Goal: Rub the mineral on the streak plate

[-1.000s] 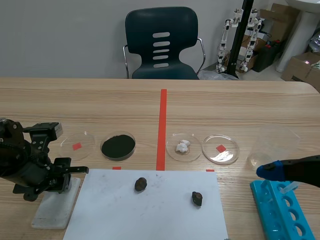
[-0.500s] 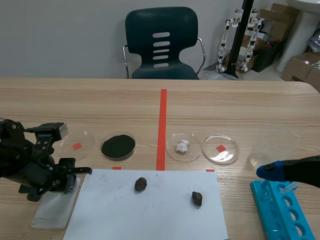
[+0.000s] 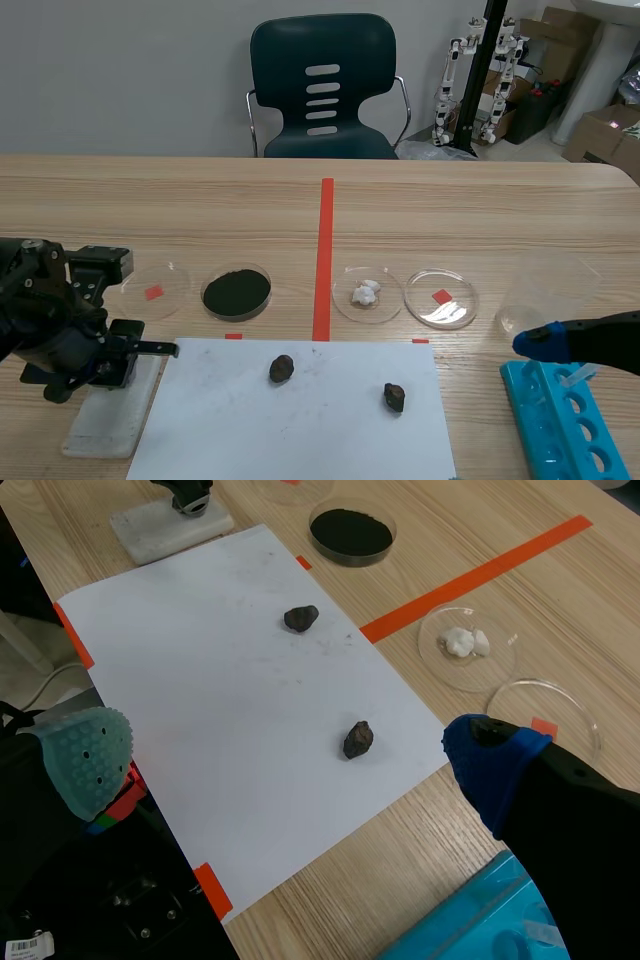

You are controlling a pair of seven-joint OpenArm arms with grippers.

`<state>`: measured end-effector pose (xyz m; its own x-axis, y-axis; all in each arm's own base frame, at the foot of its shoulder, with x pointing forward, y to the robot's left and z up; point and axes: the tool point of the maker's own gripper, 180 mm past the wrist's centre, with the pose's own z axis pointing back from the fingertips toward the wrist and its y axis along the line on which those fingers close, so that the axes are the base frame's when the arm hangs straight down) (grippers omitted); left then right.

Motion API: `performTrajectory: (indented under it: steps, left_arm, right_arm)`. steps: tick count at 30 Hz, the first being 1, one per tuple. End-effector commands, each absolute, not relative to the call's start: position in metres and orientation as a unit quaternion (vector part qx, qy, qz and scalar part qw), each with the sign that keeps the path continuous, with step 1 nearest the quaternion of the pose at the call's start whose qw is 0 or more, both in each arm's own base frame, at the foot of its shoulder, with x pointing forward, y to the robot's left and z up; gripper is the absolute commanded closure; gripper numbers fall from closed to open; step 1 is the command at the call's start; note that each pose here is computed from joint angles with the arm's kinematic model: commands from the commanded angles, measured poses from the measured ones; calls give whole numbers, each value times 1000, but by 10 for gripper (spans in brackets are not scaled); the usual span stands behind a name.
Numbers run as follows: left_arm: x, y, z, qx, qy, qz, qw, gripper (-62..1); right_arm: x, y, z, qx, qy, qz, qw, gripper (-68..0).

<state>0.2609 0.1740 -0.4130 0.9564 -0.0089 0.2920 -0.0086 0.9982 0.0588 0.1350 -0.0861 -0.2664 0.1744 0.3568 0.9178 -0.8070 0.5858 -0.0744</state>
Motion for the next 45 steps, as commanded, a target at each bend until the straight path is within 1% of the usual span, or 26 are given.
performTrajectory:
  steps: [1,6,10,13,17,19,20,23,25,28,32,38,42,45]
  left_arm:
    - [263,166,-411,4,-150,-1,989,-141]
    - [261,147,-411,-47,-146,-9,988,-141]
    - [262,148,-411,-43,-149,-10,988,-141]
    - [264,158,-411,-15,-152,-13,988,-141]
    - [267,186,-409,60,-160,1,985,-141]
    - [267,195,-407,88,-163,2,983,-141]
    - [268,199,-406,98,-165,4,981,-141]
    - [268,201,-405,104,-166,3,981,-141]
    - [268,199,-406,96,-164,5,982,-141]
    - [266,190,-408,71,-161,10,984,-141]
    - [266,166,-410,6,-159,-5,987,-141]
    - [267,144,-409,-54,-162,-17,985,-141]
    - [267,144,-409,-57,-162,-17,985,-141]
    - [267,153,-410,-34,-163,-16,986,-141]
  right_arm:
    - [136,-85,-263,227,-510,397,728,-679]
    - [136,-85,-263,227,-510,397,728,-679]
    - [136,-85,-263,227,-510,397,728,-679]
    - [136,-85,-263,227,-510,397,728,-679]
    - [136,-85,-263,227,-510,397,728,-679]
    - [136,-85,-263,227,-510,397,728,-679]
    - [136,-85,-263,227,-510,397,728,-679]
    - [136,-85,-263,227,-510,397,728,-679]
    - [136,-85,-263,227,-510,397,728,-679]
    - [136,-85,-263,227,-510,397,728,-679]
    - [136,-85,-263,227,-510,397,728,-679]
    - [136,-85,-263,227,-510,397,728,-679]
    - [136,-85,-263,227,-510,397,728,-679]
    - [136,-85,-263,227,-510,397,728,-679]
